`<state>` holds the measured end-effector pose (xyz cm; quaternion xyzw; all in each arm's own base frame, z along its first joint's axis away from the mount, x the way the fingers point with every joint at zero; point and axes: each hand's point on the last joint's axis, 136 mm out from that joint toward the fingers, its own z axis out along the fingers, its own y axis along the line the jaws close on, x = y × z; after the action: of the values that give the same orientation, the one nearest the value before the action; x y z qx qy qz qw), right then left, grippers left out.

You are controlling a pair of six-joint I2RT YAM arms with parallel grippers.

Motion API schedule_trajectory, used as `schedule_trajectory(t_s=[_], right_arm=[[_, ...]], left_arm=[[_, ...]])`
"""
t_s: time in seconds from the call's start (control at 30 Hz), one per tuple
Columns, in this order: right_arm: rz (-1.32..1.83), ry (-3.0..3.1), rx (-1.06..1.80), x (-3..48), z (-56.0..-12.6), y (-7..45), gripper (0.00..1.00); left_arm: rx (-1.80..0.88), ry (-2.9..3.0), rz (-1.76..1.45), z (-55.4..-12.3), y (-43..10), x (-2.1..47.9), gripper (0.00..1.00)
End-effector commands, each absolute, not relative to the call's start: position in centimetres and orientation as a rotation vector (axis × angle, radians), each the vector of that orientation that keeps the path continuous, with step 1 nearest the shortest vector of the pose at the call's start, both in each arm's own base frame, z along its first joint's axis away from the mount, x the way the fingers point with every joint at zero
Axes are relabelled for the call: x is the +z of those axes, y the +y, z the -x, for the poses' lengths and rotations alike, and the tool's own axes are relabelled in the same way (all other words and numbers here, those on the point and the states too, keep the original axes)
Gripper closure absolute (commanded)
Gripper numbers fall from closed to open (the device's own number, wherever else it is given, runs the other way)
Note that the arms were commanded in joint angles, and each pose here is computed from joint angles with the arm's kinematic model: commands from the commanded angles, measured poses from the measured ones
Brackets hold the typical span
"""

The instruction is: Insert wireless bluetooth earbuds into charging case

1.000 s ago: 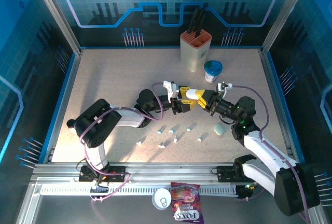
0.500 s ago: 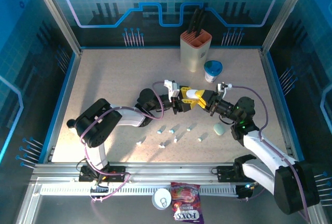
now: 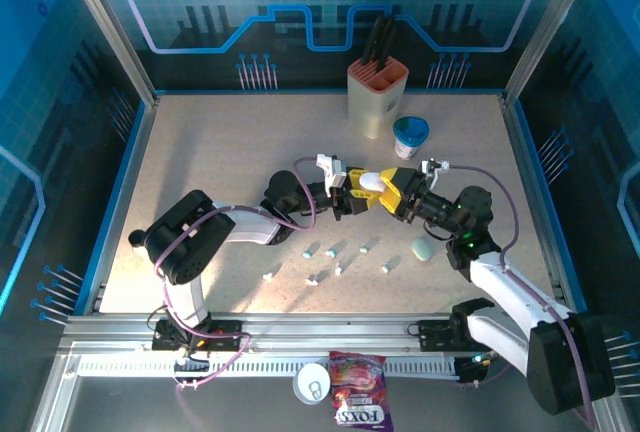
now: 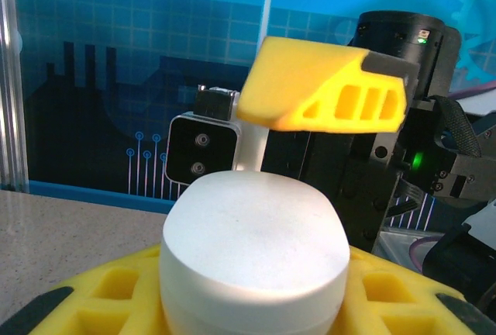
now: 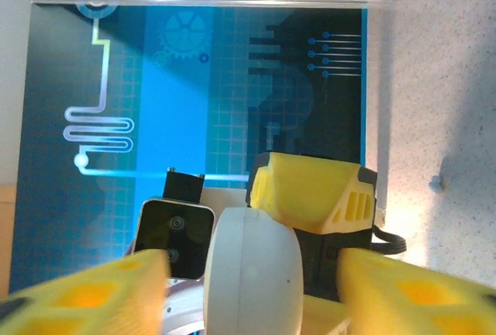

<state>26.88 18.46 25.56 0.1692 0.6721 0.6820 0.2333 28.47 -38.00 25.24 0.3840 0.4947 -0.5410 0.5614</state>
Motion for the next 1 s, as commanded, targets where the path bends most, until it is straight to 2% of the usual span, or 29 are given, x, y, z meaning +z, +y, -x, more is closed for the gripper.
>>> schedule_trajectory(t_s=[0.0, 0.23, 0.47, 0.77, 0.97], right_arm=[[-0.362, 1.900, 1.684, 24.7, -27.0, 17.2, 0.18], [0.138, 1.982, 1.121, 24.8, -26.6, 14.9, 0.03], [0.730, 1.881, 0.700, 28.2, -24.6, 18.3, 0.01], [1.035, 1.805, 0.546, 28.8, -25.3, 22.3, 0.00], [1.047, 1.833, 0.473, 27.8, -26.8, 22.4, 0.00]], left_arm=[[-1.283, 1.134, -0.928, -27.8, -37.4, 25.8, 0.64], [-1.341, 1.162, -0.945, -26.5, -35.6, 25.9, 0.65], [-1.414, 1.202, -0.956, -25.2, -34.1, 25.7, 0.66], [-1.414, 1.191, -0.958, -24.5, -33.7, 26.2, 0.66], [-1.414, 1.181, -0.957, -24.3, -33.7, 26.5, 0.67]])
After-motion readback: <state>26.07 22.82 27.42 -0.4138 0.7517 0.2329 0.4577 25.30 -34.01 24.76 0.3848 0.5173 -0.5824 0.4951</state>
